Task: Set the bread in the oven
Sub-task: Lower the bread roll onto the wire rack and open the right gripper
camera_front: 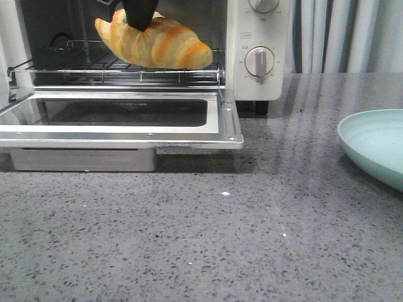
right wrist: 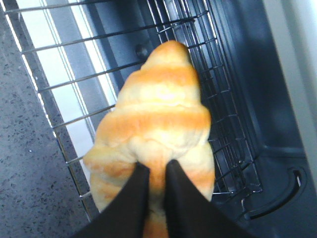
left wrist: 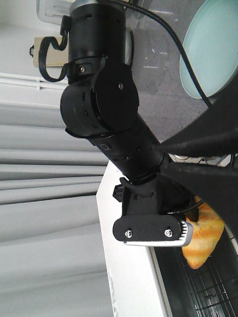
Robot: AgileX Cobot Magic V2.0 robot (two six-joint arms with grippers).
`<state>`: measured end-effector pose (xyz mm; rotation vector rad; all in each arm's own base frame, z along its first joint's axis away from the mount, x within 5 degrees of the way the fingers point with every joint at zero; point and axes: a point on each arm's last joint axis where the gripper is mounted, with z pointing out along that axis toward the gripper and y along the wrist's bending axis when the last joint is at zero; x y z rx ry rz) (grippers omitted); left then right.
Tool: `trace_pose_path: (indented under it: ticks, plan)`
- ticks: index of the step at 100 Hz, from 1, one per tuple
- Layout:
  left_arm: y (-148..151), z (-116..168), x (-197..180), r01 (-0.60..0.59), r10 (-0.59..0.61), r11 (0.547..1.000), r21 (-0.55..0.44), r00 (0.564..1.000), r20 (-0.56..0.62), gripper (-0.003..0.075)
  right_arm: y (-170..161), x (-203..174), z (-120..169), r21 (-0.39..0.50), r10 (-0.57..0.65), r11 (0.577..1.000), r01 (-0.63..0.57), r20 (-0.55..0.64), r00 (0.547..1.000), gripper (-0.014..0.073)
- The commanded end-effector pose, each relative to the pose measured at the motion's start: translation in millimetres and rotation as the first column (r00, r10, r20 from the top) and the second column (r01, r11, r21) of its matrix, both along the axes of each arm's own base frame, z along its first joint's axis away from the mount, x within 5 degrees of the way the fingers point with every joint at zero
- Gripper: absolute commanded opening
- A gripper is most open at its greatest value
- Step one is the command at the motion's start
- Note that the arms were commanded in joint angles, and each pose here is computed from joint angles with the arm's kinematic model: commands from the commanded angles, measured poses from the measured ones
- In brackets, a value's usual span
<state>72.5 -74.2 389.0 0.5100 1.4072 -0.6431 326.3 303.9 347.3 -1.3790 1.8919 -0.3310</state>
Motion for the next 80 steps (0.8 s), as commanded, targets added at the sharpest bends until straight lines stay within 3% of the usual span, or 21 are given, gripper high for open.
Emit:
trace_pose_path:
  ticks: [1,9,16,65,80]
  plan:
    - [-2,12,-4,0.048,-0.047,0.998,-0.029,0.998,0.029,-0.002,-10,-4,37,0.07,0.004,0.997,-0.012,0.111,0.994,0.016]
    - [-2,12,-4,0.048,-0.047,0.998,-0.029,0.998,0.029,-0.002,-10,-4,37,0.093,-0.015,0.996,0.006,0.103,0.995,0.0313]
    - [-2,12,-4,0.048,-0.047,0.998,-0.029,0.998,0.029,-0.002,-10,-4,37,0.095,-0.017,0.995,0.007,0.102,0.995,0.0363]
    - [-1,12,-4,0.045,-0.044,0.999,-0.027,0.999,0.031,-0.002,-6,-9,38,0.09,-0.008,0.996,-0.001,0.098,0.995,0.036]
    - [-1,12,-4,0.044,-0.044,0.999,-0.025,0.998,0.034,-0.002,-2,-20,41,0.081,0.007,0.997,-0.014,0.087,0.996,0.0235]
